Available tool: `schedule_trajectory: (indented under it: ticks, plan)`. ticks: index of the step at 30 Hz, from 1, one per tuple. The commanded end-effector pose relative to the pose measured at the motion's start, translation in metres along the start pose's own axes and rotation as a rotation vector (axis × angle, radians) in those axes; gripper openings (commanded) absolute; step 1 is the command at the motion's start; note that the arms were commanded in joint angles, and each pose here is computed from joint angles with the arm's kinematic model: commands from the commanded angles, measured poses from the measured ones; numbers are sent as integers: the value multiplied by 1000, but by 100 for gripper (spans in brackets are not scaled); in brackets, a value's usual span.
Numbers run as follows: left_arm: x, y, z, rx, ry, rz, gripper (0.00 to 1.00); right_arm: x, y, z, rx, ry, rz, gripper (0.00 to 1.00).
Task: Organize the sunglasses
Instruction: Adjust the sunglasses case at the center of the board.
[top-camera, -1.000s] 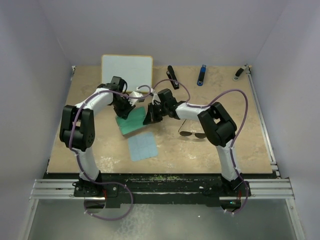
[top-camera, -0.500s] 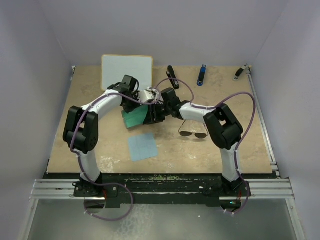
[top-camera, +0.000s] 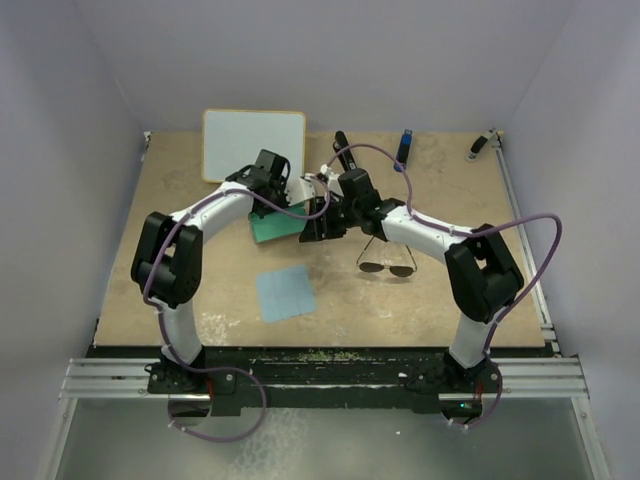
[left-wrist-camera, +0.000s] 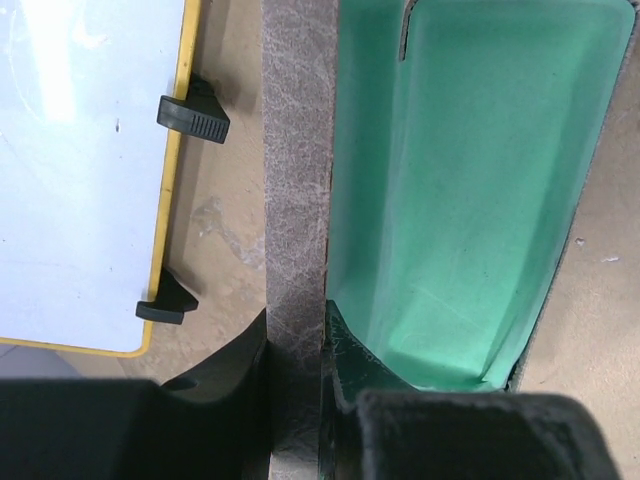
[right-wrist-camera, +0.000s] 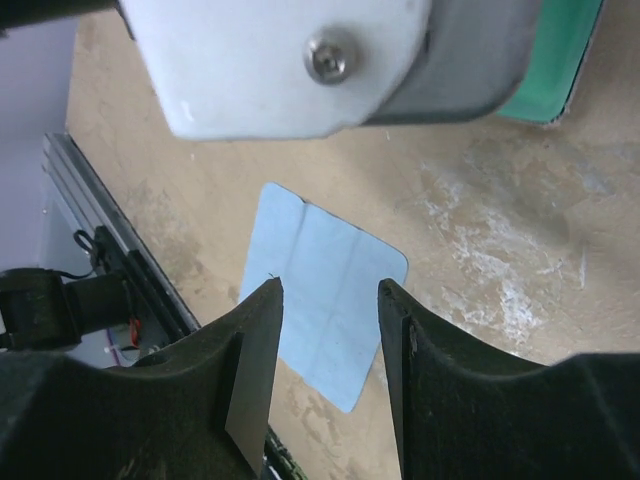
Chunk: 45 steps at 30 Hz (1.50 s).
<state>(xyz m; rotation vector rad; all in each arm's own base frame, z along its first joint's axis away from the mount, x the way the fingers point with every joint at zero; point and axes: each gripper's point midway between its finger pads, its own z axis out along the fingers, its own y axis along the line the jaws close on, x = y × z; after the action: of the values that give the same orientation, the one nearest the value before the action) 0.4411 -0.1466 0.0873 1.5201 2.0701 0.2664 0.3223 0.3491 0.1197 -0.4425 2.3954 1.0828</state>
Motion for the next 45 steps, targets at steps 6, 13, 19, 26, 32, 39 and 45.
schedule_trajectory:
  ticks: [6, 13, 19, 26, 32, 39, 45]
  plan:
    - [-25, 25, 2, -140, 3, 47, 33, 39, -19, 8, 35, 96, 5, 49]
    - [-25, 21, -3, -132, 1, 22, 55, 47, -24, 11, 34, 121, 14, 51]
    - [-33, 30, -22, -163, -30, -25, 63, 53, -27, 12, 40, 143, 10, 52]
    - [-51, 42, -79, -195, -62, -108, 87, 70, -37, 9, 79, 172, 41, 51]
    - [-63, 46, -135, -228, -155, -202, 98, 91, -43, -6, 132, 166, 67, 50]
    - [-31, 33, -173, -254, -102, -362, 98, 133, -49, -11, 237, 273, 28, 47]
    - [37, 22, -178, -236, -43, -559, 98, 140, -36, -10, 254, 282, 23, 45]
